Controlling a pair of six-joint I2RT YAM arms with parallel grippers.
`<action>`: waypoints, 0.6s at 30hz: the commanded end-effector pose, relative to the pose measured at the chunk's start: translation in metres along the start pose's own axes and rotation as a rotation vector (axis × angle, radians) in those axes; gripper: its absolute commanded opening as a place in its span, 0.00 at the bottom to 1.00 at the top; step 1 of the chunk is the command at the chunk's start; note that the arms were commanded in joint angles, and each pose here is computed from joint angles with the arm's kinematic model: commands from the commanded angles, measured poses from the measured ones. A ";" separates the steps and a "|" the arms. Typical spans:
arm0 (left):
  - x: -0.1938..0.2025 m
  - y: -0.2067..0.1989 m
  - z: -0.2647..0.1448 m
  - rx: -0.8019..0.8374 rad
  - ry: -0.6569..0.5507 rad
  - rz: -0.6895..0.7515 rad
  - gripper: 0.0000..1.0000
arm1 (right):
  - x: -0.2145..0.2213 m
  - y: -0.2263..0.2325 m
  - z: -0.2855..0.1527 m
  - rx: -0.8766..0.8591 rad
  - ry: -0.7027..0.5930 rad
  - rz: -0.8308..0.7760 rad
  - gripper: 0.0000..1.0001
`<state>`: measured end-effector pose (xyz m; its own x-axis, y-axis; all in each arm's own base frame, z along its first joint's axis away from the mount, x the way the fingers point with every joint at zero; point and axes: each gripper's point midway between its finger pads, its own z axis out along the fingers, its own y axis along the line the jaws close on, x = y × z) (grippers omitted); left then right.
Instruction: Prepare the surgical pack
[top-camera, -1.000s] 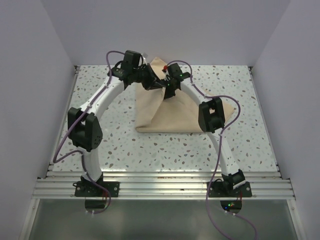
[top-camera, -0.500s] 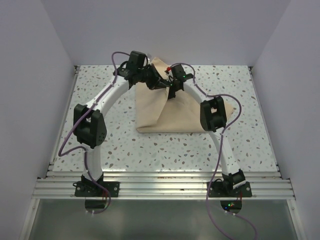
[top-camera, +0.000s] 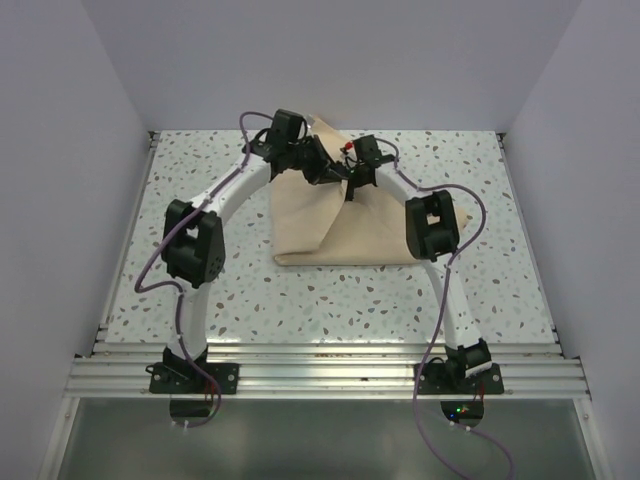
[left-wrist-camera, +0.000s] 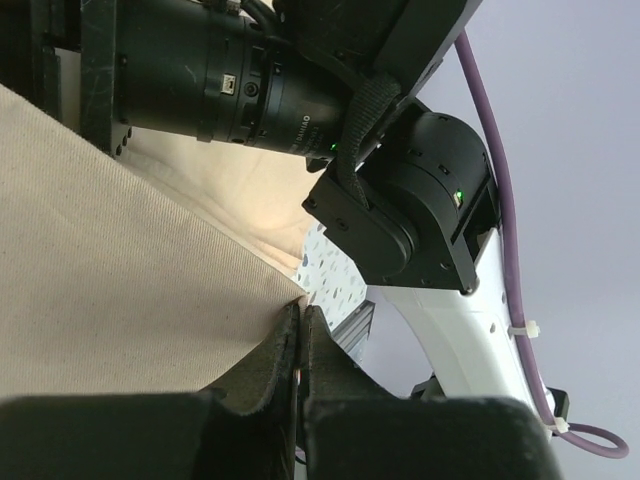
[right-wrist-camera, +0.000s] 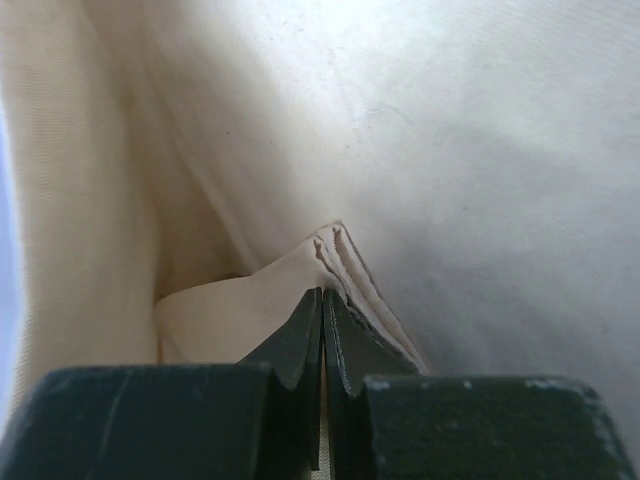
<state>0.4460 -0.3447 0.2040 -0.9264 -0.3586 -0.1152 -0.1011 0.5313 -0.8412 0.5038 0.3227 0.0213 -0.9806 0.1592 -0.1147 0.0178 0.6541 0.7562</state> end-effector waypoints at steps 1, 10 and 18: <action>-0.002 -0.040 0.003 0.124 0.006 0.067 0.00 | -0.005 -0.013 -0.002 -0.031 0.002 0.118 0.00; 0.007 -0.023 0.030 0.098 0.048 0.049 0.00 | -0.063 -0.019 -0.038 -0.060 -0.141 0.178 0.00; 0.011 -0.013 0.053 0.096 0.088 0.027 0.00 | -0.093 -0.051 -0.085 0.017 -0.265 0.236 0.00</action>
<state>0.4532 -0.3760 0.1607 -0.9500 -0.3054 -0.0653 -0.1147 0.5356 -0.8366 0.5649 0.2344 0.0223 -0.8995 0.4349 -0.0432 0.2416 0.5772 0.7800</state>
